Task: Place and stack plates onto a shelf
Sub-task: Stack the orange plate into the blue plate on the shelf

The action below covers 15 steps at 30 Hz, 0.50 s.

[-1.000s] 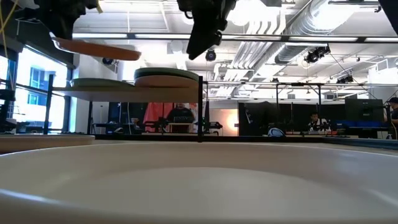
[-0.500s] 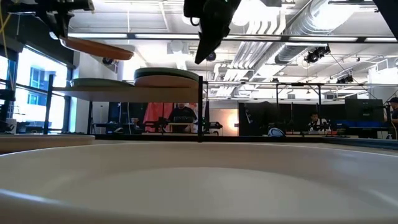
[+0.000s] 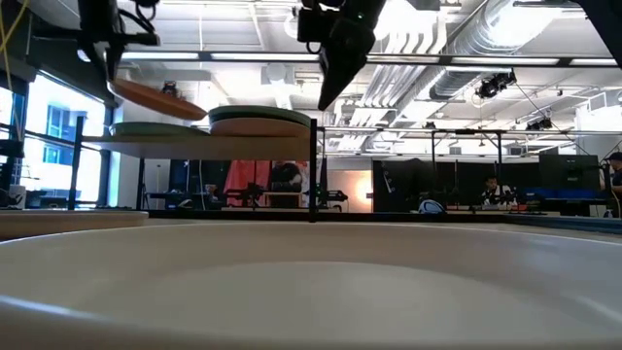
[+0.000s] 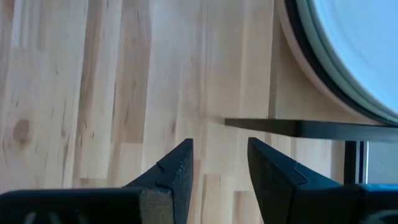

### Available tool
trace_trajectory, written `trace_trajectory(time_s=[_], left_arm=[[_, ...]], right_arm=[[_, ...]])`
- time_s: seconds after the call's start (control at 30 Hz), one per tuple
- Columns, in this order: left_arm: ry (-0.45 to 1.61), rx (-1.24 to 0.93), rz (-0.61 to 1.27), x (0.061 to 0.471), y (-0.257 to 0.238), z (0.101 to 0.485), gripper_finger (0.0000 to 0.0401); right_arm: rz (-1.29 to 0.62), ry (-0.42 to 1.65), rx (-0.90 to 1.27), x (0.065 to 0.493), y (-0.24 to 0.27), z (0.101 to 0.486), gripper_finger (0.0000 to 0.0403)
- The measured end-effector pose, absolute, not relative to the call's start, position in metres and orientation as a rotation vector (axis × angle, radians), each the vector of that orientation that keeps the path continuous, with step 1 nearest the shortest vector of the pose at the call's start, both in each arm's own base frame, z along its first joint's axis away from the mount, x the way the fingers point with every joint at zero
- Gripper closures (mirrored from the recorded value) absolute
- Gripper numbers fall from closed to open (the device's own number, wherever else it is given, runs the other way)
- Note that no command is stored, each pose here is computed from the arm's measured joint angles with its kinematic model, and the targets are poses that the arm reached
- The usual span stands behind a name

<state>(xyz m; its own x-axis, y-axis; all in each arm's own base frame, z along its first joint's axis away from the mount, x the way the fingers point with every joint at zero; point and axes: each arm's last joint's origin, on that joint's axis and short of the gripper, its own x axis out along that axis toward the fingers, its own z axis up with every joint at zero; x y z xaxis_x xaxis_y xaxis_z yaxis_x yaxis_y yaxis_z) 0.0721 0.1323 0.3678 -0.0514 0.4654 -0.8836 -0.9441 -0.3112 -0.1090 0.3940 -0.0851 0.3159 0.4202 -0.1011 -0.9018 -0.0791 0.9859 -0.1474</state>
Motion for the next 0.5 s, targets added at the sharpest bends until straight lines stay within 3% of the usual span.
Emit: trace_trajectory(time_s=[0.5], left_arm=[[0.777,-1.117,1.633,0.091,0.169,0.345,0.0396]], right_arm=[[-0.017,1.197,-0.157,0.387,-0.091,0.313,0.0274]])
